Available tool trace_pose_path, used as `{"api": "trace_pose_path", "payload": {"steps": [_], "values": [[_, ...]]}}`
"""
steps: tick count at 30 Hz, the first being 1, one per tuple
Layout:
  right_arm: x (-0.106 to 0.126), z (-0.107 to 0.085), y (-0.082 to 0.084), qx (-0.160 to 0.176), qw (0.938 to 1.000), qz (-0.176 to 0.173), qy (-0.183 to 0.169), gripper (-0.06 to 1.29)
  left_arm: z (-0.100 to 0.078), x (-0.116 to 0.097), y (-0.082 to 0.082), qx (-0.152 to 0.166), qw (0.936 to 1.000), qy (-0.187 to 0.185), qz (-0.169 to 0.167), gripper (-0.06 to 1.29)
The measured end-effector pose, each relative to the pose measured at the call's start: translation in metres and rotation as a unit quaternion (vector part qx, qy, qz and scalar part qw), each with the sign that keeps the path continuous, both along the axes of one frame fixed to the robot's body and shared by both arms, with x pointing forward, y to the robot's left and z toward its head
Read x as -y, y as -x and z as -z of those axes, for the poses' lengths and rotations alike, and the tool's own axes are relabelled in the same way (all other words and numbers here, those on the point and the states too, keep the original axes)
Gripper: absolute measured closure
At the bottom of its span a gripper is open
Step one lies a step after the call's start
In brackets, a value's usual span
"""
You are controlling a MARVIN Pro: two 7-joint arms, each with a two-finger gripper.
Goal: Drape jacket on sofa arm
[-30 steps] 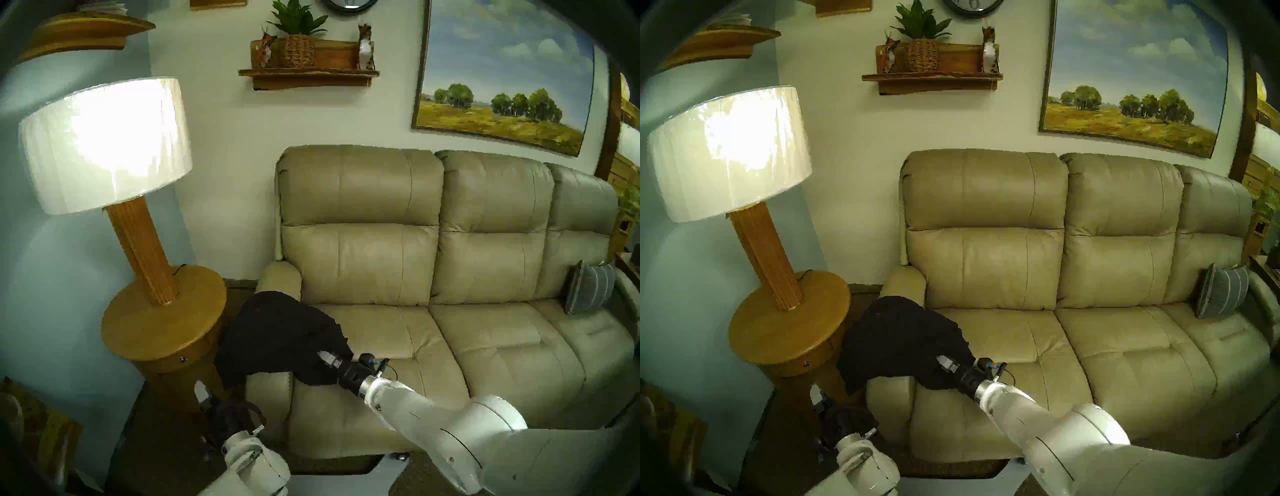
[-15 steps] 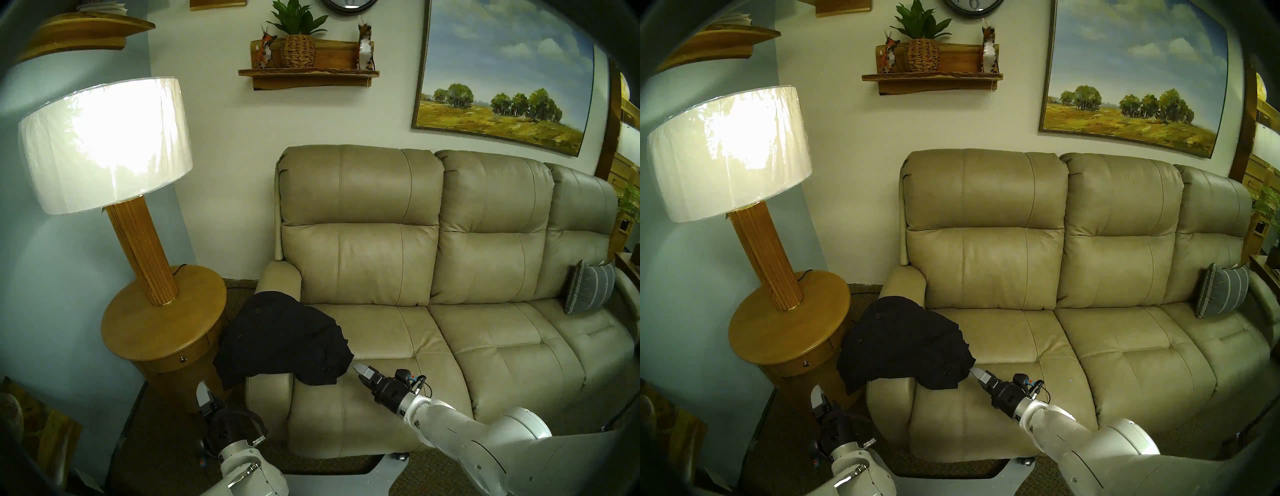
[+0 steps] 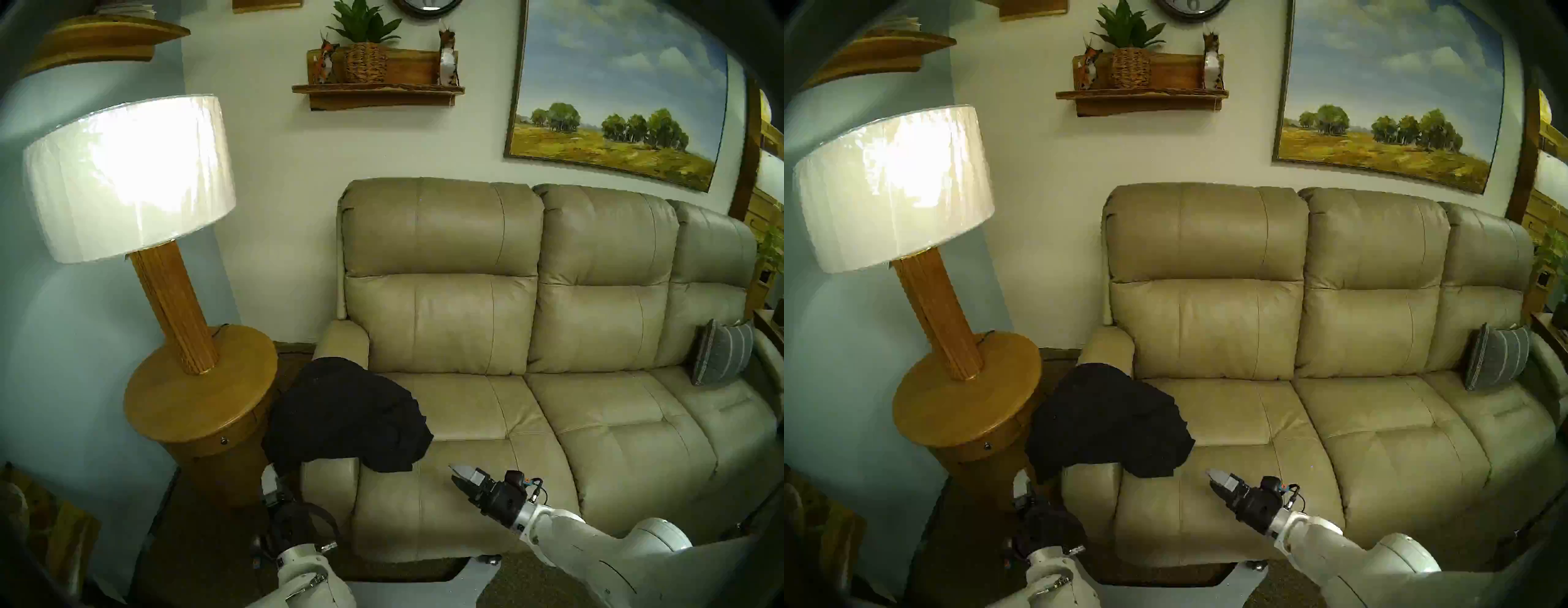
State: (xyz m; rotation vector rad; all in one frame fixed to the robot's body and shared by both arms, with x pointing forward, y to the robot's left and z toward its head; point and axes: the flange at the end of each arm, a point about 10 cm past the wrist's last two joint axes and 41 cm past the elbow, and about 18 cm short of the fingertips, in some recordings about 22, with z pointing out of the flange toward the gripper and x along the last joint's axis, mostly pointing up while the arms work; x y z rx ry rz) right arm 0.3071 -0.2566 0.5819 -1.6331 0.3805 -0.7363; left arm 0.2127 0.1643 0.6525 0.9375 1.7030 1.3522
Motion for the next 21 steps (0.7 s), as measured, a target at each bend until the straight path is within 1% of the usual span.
{"api": "trace_pose_path", "payload": {"steps": [1, 5, 10, 21], "values": [[0.000, -0.001, 0.000, 0.002, 1.0000, -0.002, -0.003, 0.03, 0.001, 0.001, 0.000, -0.002, 1.0000, 0.001, 0.003, 0.04], [-0.001, -0.007, 0.003, 0.015, 0.9993, -0.020, -0.026, 0.03, 0.013, 0.008, -0.005, -0.029, 0.9992, 0.008, 0.027, 0.04], [-0.002, -0.009, 0.009, 0.020, 0.9979, -0.045, -0.043, 0.03, 0.026, 0.018, -0.011, -0.056, 0.9971, 0.014, 0.051, 0.04], [0.000, -0.007, 0.024, 0.007, 0.9952, -0.086, -0.047, 0.03, 0.036, 0.033, -0.023, -0.078, 0.9933, 0.012, 0.084, 0.04]]}}
